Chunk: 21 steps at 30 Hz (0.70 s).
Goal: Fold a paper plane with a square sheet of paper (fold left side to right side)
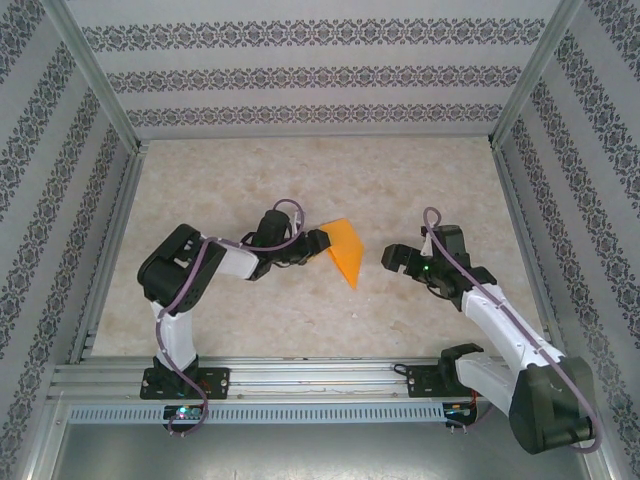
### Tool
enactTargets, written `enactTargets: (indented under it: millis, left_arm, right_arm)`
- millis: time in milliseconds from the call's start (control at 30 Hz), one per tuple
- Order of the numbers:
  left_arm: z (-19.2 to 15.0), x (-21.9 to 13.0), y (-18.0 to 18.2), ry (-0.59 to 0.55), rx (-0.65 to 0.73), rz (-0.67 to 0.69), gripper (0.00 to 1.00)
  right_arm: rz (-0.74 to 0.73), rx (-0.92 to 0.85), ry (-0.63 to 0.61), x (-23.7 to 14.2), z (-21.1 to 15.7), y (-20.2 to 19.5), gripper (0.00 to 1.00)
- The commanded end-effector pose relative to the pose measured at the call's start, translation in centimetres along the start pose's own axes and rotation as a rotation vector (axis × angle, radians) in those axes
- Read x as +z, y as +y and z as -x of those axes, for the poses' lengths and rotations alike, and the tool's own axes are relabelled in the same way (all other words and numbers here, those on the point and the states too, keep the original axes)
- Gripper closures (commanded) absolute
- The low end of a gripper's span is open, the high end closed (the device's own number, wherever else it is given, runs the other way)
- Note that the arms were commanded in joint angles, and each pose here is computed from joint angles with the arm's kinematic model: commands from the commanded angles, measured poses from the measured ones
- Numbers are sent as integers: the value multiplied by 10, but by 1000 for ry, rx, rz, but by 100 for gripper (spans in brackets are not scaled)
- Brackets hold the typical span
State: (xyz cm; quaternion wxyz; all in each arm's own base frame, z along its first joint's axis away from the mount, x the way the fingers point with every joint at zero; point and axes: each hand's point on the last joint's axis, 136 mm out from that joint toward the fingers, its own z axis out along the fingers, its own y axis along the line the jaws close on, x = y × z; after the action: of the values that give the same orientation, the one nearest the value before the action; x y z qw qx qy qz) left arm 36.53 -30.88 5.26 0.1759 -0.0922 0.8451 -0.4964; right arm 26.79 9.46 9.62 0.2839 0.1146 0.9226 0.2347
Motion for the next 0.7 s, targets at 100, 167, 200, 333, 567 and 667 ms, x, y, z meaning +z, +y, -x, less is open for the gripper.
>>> enactTargets:
  millis: [100,167,200,333,567,667]
  left_arm:
    - [11,23,-19,21,6,-80,54]
    - [12,26,-14,29,12,-61,61]
    - [12,27,-13,32,18,-53,65]
    - [14,19,-13,25,38,-61,87]
    - [6,-30,-39,25,184,-150,100]
    - [-10,-50,-51,65,257,-221,100]
  right_arm:
    - [121,-11,-7,-5,3,16,3]
    - [137,-12,-4,-5,4,17,6]
    - [150,-12,-1,-5,5,19,7]
    - [219,-23,14,-6,5,29,15]
    - [429,-84,31,-12,3,59,19]
    - [529,-114,68,-14,-1,75,14]
